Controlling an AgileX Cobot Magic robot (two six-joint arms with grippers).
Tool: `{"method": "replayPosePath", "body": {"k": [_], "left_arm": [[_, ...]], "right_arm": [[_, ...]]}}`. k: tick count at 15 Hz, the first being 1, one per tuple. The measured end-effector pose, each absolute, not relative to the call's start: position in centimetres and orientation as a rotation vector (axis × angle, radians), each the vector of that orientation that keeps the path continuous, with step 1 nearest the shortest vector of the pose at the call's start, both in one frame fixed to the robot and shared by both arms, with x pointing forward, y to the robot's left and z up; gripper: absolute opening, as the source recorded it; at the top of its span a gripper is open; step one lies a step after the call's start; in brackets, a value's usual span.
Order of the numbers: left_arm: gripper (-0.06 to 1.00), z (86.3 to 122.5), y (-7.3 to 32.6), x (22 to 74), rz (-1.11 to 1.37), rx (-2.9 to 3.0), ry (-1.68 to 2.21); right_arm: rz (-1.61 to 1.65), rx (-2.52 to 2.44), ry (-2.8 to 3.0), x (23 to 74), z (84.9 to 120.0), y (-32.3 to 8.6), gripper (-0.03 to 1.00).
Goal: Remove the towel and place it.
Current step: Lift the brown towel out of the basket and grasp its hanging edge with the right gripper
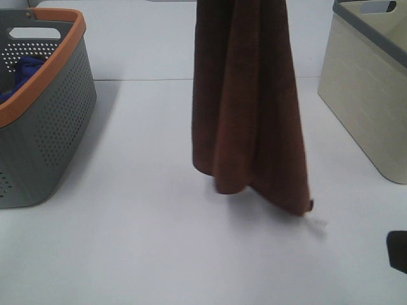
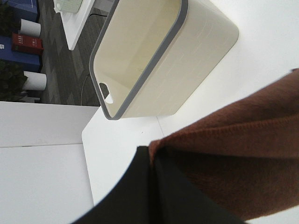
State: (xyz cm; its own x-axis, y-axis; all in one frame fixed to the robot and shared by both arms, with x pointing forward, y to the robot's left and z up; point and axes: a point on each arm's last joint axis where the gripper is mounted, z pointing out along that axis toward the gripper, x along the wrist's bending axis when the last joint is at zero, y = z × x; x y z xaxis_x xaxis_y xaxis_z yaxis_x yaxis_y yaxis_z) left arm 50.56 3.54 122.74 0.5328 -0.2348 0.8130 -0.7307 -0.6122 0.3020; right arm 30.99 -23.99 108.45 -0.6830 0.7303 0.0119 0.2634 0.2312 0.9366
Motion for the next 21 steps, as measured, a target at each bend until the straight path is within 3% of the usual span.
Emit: {"method": "replayPosePath", "body": {"k": [10, 21], "left_arm": [[0.0, 122.8, 3.5, 50.5, 0.994, 2.128, -0.776], [0.0, 122.8, 3.5, 50.5, 0.991, 2.127, -0.775]], "right_arm": [[1.773, 0.691, 2.122, 35.1, 108.8, -21.8, 0.95], [1.695, 0.864, 2.278, 44.8, 100.8, -21.2, 0.95]]}}
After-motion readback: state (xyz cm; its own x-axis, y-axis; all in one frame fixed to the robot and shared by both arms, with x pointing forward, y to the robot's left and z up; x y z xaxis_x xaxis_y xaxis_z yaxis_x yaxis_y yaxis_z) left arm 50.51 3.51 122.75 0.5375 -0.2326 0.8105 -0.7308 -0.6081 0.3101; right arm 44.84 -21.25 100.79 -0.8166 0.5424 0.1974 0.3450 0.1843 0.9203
